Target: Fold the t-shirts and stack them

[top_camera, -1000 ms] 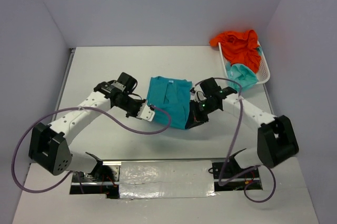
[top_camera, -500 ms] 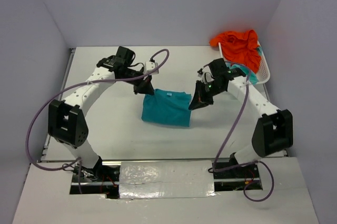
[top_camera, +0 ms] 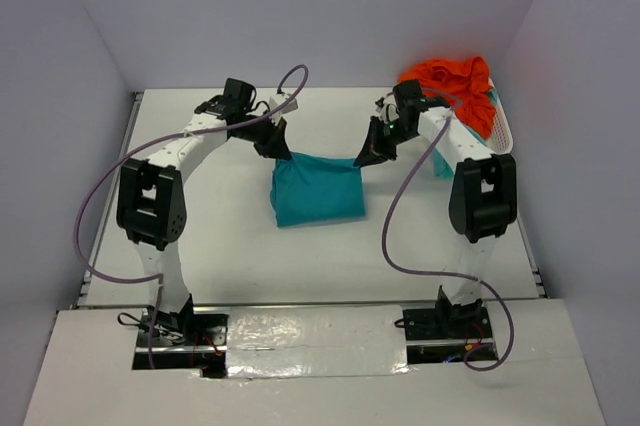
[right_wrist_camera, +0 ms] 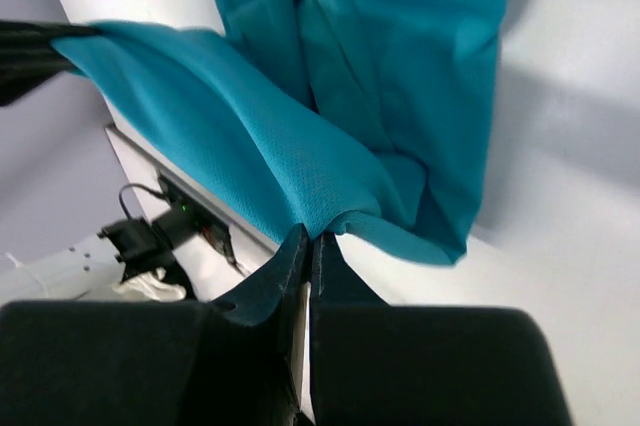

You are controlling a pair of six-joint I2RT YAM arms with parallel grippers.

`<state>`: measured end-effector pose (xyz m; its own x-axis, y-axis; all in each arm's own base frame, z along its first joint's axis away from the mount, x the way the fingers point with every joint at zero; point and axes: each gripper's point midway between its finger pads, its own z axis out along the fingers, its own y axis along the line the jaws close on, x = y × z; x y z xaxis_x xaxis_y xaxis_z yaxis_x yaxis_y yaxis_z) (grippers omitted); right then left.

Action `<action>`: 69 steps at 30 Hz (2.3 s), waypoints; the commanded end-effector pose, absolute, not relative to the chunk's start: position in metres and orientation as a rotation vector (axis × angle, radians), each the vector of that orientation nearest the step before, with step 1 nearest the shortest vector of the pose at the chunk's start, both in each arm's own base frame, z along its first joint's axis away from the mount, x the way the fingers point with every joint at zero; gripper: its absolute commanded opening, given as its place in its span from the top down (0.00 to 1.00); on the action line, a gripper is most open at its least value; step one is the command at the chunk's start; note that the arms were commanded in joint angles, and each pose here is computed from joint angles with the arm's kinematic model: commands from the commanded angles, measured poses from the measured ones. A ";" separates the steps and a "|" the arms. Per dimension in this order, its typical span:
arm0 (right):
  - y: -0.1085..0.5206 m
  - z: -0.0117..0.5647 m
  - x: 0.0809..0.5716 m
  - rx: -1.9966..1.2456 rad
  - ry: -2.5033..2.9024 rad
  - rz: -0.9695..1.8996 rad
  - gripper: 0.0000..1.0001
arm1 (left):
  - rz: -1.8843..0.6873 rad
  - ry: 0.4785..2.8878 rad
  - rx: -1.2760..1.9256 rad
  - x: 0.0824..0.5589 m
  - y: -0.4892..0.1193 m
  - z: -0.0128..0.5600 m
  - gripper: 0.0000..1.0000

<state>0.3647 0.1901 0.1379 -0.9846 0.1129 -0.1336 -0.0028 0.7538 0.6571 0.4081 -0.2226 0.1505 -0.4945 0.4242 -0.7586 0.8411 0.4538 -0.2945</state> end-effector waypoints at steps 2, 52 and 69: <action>0.192 0.132 0.411 0.133 2.727 1.028 1.00 | -0.847 2.141 0.943 0.436 -0.210 0.141 1.00; 0.216 0.020 0.463 0.403 2.621 0.752 1.00 | -0.477 2.359 0.527 0.521 -0.154 0.063 0.44; 0.214 0.070 0.430 0.236 2.565 0.793 1.00 | -0.392 2.391 0.332 0.516 -0.078 0.132 0.42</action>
